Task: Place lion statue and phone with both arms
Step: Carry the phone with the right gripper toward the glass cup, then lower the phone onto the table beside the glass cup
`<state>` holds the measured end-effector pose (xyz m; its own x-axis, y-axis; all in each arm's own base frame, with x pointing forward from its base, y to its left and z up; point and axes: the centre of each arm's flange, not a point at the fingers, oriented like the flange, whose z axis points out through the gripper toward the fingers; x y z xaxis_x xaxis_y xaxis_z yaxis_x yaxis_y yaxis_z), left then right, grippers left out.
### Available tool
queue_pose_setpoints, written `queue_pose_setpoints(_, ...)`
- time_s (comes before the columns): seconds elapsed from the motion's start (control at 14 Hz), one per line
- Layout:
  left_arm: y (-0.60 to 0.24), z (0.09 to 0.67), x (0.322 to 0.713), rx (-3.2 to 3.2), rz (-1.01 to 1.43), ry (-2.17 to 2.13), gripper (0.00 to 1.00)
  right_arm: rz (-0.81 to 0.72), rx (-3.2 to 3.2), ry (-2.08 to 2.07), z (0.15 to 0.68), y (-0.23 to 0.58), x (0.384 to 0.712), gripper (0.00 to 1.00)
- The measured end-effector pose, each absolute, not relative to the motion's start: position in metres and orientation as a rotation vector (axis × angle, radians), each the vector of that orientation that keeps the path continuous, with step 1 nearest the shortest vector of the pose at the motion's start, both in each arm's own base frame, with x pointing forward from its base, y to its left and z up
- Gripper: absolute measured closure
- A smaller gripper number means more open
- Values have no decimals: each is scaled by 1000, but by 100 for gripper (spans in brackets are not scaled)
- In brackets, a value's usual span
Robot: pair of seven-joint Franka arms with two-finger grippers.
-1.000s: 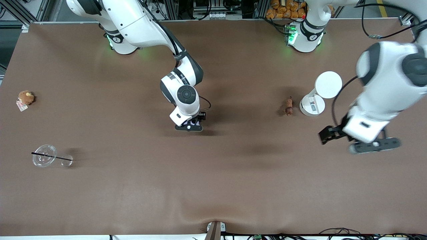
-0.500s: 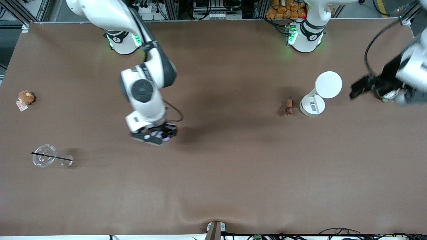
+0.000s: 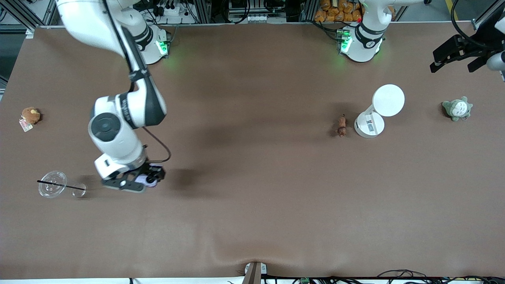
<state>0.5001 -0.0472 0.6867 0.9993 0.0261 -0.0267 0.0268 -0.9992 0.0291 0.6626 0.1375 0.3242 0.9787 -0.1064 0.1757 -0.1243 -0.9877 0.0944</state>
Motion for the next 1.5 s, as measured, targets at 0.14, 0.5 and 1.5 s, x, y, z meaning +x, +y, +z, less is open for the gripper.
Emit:
queue_pose_setpoints(0.14,-40,674,511,3112,-67,54,0,244,2998,-112,297,88,672,16)
queue_pose_setpoints(0.5,-22,653,534,3107,-60,59,0,229,2961,-90,245,16,682,16)
queue_pose_setpoints(1.5,-19,645,539,3107,-80,73,0,214,3039,-125,180,-66,694,16)
